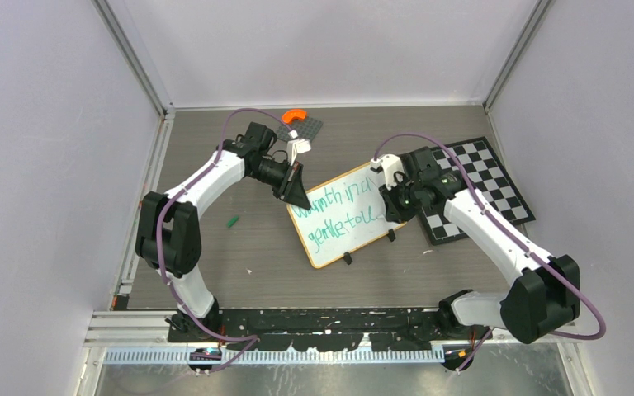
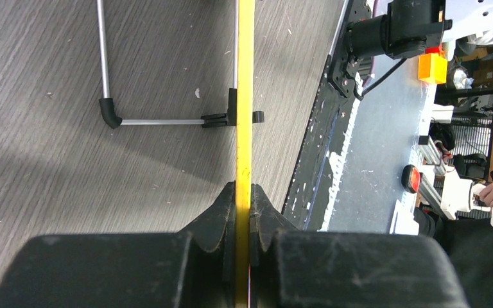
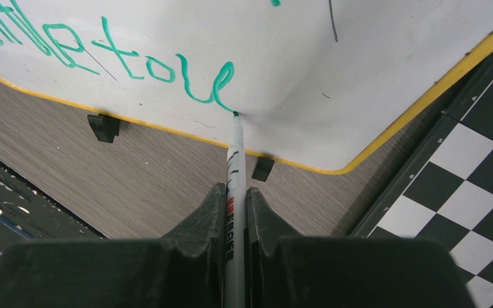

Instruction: Write a sentence on the whiteboard

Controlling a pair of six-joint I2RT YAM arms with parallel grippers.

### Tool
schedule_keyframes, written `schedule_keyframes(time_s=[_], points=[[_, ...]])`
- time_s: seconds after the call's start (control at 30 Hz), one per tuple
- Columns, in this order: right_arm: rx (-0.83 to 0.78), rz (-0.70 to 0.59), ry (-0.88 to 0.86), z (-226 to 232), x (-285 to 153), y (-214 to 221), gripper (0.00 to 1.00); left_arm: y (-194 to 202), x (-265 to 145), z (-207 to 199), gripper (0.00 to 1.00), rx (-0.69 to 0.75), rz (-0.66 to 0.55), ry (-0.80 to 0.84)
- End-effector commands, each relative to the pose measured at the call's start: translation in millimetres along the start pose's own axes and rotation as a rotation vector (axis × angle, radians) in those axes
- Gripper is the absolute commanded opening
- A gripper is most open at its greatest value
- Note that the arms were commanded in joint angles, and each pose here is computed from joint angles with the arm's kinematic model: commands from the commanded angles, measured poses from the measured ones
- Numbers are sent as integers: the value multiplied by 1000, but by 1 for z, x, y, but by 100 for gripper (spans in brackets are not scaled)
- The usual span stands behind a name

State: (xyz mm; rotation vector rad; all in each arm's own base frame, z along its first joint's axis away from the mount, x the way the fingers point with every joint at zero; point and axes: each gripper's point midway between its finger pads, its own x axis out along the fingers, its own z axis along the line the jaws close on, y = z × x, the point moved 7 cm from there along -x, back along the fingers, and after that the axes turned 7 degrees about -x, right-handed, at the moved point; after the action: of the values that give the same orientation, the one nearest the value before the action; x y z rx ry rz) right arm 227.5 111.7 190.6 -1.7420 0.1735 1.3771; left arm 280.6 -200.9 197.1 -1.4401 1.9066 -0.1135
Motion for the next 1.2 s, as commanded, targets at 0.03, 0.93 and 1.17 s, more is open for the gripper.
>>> schedule_keyframes(time_s=[0.03,0.93,1.17], points=[[-38,-130,45,-3,-30,-25,0,-2,-5,-11,0,49,-8,2],[-12,-124,9,-5,-4,-26,0,-2,-6,-12,0,57,-10,-2],[-53,-46,14,-8,0,-16,0,-2,-6,-12,0,56,-9,-4]])
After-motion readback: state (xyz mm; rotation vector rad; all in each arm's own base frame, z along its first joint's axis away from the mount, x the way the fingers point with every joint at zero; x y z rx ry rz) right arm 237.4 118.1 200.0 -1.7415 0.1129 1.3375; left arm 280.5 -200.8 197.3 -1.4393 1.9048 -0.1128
